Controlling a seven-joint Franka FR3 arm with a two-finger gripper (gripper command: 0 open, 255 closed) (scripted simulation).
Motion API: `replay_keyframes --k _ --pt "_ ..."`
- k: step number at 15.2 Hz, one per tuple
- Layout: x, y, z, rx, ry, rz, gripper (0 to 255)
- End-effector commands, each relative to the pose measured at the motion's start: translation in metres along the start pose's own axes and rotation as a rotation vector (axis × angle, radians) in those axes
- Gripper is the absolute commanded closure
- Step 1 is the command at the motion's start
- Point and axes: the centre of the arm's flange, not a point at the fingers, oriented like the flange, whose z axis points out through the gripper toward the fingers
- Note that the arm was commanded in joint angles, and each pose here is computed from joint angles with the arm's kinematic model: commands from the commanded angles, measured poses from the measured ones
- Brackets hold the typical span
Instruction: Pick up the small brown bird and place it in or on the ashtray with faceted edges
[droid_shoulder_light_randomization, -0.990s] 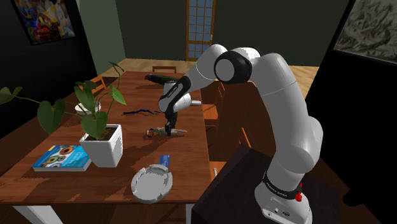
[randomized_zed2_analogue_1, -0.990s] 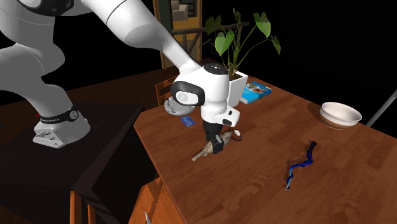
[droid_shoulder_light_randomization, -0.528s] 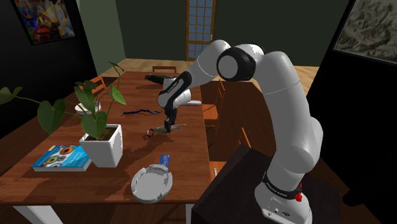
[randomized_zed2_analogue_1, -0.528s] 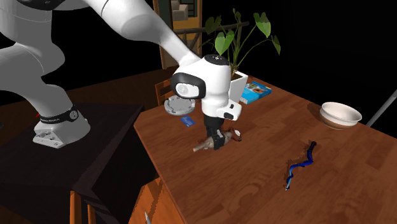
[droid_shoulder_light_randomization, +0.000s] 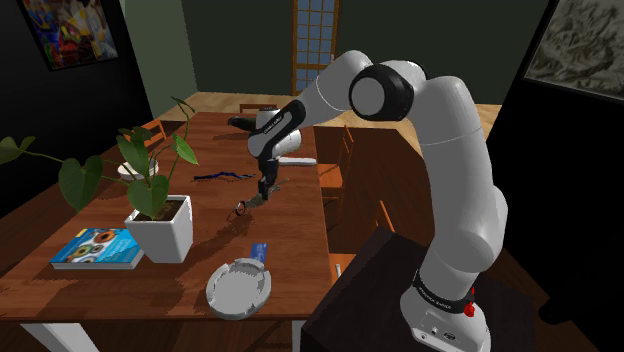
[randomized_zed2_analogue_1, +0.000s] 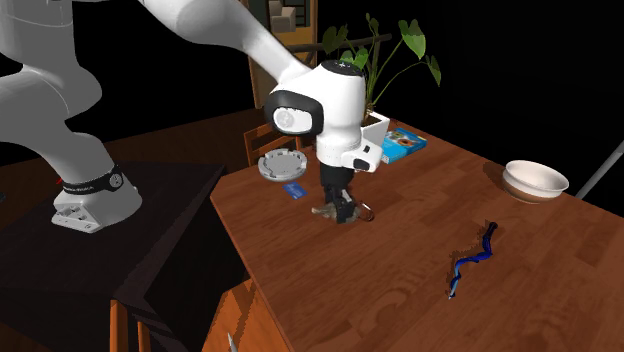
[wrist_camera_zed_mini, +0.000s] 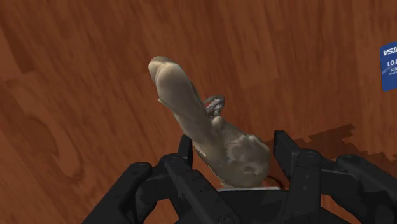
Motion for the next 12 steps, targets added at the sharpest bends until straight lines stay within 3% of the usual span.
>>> replay_keyframes --k 1,6,12 --pt "0.000 0.000 -0.011 0.000 0.000 0.000 255" --pt "0.000 -0.001 -0.033 0.000 0.000 0.000 255" --pt "-0.013 -0.079 -0.034 0.000 0.000 0.000 255"
